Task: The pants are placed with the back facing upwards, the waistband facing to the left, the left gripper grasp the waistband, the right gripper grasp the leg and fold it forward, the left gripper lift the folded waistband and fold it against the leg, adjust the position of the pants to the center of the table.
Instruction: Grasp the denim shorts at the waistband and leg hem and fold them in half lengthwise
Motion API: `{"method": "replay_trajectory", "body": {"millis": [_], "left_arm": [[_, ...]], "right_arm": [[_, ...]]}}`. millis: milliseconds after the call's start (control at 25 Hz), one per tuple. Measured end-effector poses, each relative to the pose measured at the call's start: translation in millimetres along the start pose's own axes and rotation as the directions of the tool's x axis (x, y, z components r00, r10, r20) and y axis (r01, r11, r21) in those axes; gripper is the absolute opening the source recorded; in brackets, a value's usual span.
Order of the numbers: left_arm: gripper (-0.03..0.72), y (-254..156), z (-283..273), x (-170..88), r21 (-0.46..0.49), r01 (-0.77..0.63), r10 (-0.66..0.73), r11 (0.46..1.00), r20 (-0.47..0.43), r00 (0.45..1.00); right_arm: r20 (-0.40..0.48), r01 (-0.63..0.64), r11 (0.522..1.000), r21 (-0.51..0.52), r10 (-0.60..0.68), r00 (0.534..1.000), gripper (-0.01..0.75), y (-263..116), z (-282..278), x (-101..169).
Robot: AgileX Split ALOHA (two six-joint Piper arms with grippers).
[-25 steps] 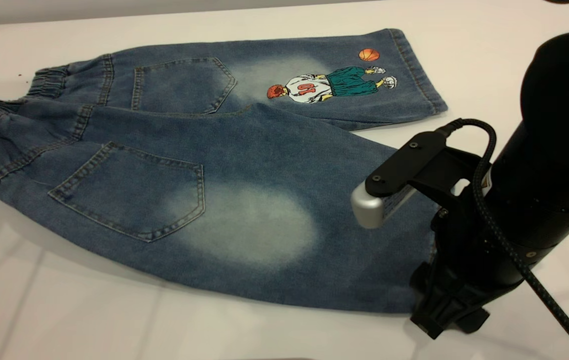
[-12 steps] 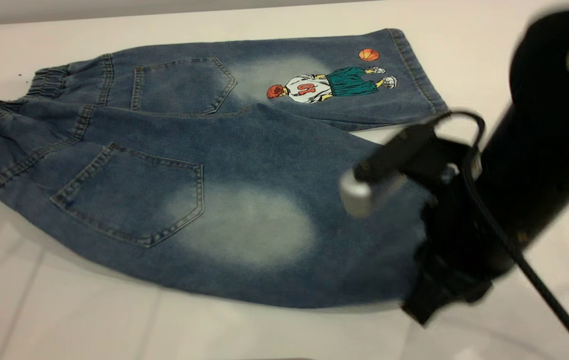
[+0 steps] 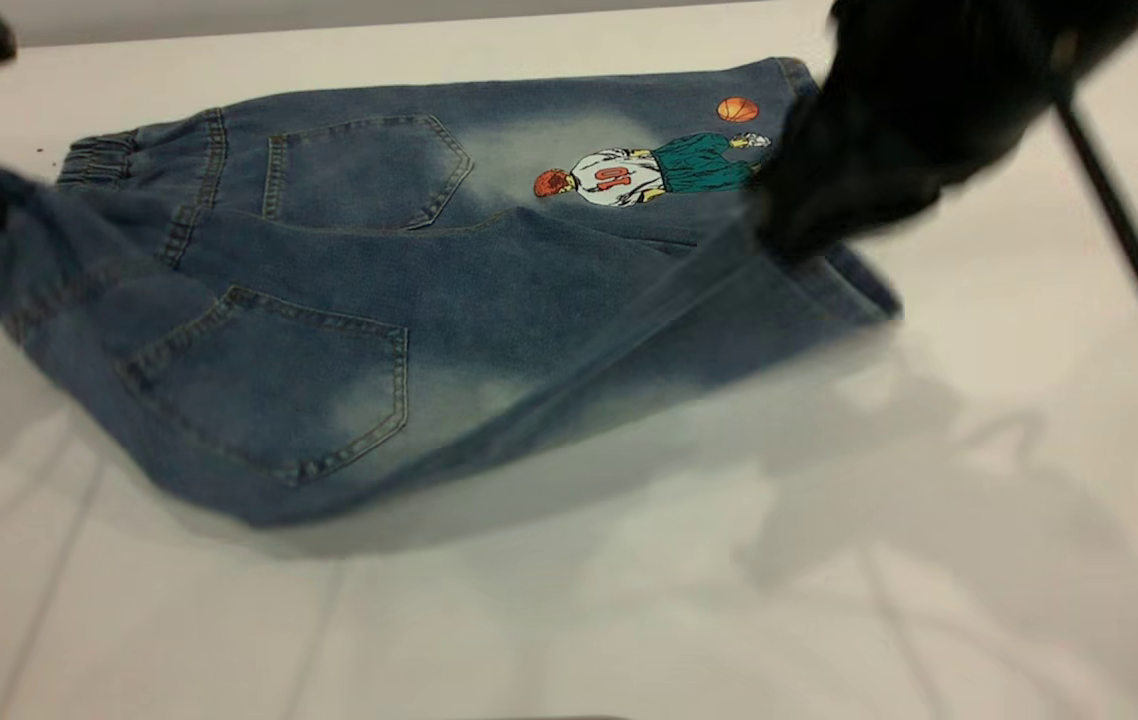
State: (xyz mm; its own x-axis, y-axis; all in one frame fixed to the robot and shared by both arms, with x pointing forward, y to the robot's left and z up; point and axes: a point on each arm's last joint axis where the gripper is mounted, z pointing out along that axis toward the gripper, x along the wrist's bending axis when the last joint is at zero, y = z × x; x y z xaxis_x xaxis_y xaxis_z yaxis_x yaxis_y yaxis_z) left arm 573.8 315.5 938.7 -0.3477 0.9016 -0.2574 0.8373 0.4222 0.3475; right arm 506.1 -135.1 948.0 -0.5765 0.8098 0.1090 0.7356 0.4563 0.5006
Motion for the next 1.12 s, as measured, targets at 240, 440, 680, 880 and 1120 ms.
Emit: {"method": "replay_trajectory", "body": {"millis": [240, 440, 680, 880, 1120], "left_arm": [[0.048, 23, -10, -13, -0.101, 0.085, -0.078, 0.991, 0.078, 0.994], [0.048, 33, -14, -19, -0.144, 0.183, -0.162, 0.973, 0.145, 0.976], [0.048, 32, -14, -21, -0.145, 0.14, -0.118, 0.98, 0.151, 0.982], [0.048, 30, -14, -21, -0.124, 0.076, -0.058, 0.989, 0.145, 0.988], [0.048, 29, -14, -21, -0.12, 0.029, -0.012, 0.992, 0.14, 0.99]], "right_arm": [[0.045, -0.097, 0.991, -0.097, 0.102, 0.994, 0.025, 28, -14, -35], [0.059, -0.149, 0.983, -0.104, 0.155, 0.986, 0.025, 36, -4, -54], [-0.033, -0.141, 0.982, 0.122, 0.146, 0.989, 0.071, 15, 14, -47], [-0.091, -0.068, 0.982, 0.175, 0.085, 0.992, 0.286, 8, 33, -40], [-0.125, 0.205, 0.965, 0.166, -0.186, 0.975, 0.486, -1, 81, -14]]}}
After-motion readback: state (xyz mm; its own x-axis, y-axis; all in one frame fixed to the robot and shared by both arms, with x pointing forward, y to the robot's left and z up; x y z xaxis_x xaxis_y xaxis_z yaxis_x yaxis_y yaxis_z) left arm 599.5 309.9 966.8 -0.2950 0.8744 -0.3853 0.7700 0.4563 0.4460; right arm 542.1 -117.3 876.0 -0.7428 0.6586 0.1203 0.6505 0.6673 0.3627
